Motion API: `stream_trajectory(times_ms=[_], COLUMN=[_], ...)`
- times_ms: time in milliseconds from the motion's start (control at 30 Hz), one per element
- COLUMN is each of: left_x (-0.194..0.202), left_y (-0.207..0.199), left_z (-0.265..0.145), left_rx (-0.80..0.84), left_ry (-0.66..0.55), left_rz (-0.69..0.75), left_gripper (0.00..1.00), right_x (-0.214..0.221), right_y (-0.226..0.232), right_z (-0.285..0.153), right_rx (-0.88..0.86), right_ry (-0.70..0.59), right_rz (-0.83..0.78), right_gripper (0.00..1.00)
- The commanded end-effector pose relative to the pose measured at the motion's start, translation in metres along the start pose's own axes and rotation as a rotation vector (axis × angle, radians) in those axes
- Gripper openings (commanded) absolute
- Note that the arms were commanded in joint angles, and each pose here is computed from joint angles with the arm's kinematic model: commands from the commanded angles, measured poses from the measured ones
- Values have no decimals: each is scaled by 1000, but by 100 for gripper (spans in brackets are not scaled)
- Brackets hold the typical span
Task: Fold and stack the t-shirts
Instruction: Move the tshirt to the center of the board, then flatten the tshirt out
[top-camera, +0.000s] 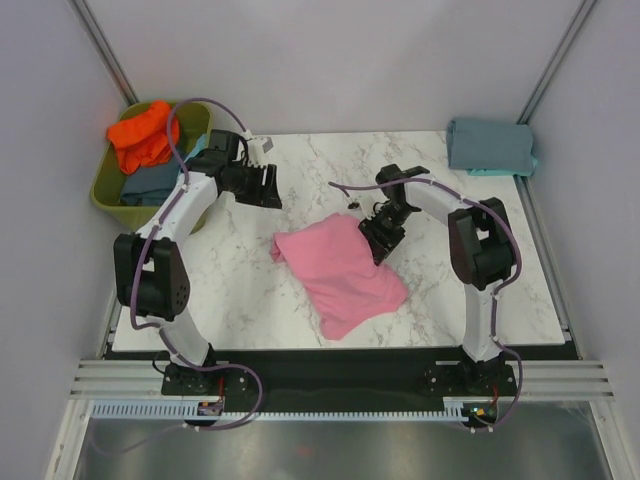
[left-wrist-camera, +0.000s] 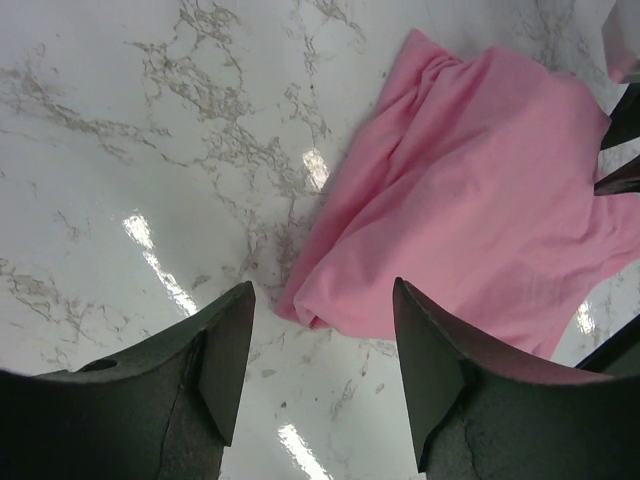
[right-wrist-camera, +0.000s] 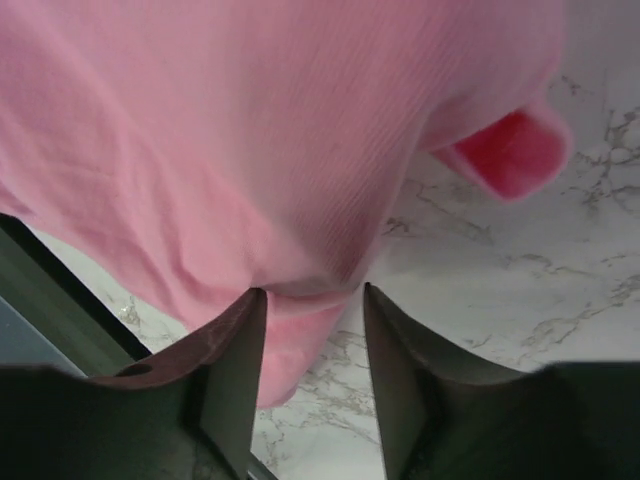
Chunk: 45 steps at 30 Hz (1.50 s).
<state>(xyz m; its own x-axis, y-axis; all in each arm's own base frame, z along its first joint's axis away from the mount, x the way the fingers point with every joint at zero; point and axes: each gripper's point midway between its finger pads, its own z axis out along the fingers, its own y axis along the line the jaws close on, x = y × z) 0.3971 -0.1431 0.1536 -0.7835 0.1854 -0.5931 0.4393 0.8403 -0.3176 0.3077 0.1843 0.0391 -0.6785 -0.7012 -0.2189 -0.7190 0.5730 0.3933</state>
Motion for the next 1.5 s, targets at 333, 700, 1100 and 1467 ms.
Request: stream_trajectory(times_ms=[333, 700, 1100, 1467], left_x=[-33, -31, -18, -14], left_y=[9, 23, 18, 2], left_z=[-2, -20, -76, -113], left_rx=[-61, -183, -285, -288], left_ry=[-66, -96, -199, -289], left_rz=[81, 31, -25, 1], left_gripper=[65, 68, 74, 74], right_x=[-40, -134, -149, -114], right_y=[-3, 56, 127, 48], right_z=[-25, -222, -332, -416], right_rx=[179, 489, 624, 925], right_ry=[-61, -602, -926, -1014], right_rz=[-92, -436, -442, -214], right_gripper=[0, 0, 0, 0])
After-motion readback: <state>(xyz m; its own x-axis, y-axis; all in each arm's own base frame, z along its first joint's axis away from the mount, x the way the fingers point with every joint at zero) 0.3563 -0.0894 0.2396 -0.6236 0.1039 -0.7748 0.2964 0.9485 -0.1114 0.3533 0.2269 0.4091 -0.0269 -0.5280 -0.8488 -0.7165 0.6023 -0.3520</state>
